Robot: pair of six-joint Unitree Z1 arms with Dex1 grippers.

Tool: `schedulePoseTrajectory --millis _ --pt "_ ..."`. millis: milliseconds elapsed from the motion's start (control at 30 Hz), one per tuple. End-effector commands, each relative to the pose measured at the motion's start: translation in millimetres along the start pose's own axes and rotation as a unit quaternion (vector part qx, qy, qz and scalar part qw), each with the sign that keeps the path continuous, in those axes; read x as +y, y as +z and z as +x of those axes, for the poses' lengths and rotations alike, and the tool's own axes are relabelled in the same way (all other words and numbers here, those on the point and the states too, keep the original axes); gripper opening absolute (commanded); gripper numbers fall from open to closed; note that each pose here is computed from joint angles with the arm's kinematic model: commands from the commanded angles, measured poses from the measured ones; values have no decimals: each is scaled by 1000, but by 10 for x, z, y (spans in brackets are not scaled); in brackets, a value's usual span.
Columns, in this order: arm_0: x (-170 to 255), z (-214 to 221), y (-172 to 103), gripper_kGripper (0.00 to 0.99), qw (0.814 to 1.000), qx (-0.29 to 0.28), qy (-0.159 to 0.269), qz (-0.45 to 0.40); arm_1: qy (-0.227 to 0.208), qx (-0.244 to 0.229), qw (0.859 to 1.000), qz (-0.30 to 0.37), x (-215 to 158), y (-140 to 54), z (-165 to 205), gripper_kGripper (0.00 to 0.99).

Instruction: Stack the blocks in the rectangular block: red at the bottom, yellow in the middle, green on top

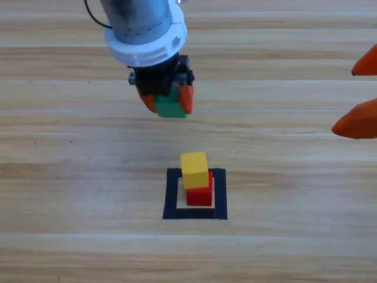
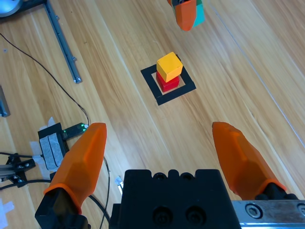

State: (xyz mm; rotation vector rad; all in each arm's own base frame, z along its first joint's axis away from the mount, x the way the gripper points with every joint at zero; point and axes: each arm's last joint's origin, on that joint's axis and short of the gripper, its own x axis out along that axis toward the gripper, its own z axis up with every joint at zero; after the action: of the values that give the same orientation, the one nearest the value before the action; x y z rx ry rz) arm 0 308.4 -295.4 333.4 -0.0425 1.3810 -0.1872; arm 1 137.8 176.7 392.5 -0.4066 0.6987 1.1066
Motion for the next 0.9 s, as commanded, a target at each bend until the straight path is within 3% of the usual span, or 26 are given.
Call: schedulePoseTrajectory --millis 33,333,900 --pt "-239 356 0 0 999 42 26 -5 8 23 1000 12 -83 2 133 979" --pt "-486 599 -104 0 996 60 60 -34 9 24 1000 11 -82 0 133 979" --pt "-561 738 -209 0 993 71 82 -37 10 27 1000 11 -88 3 152 979"
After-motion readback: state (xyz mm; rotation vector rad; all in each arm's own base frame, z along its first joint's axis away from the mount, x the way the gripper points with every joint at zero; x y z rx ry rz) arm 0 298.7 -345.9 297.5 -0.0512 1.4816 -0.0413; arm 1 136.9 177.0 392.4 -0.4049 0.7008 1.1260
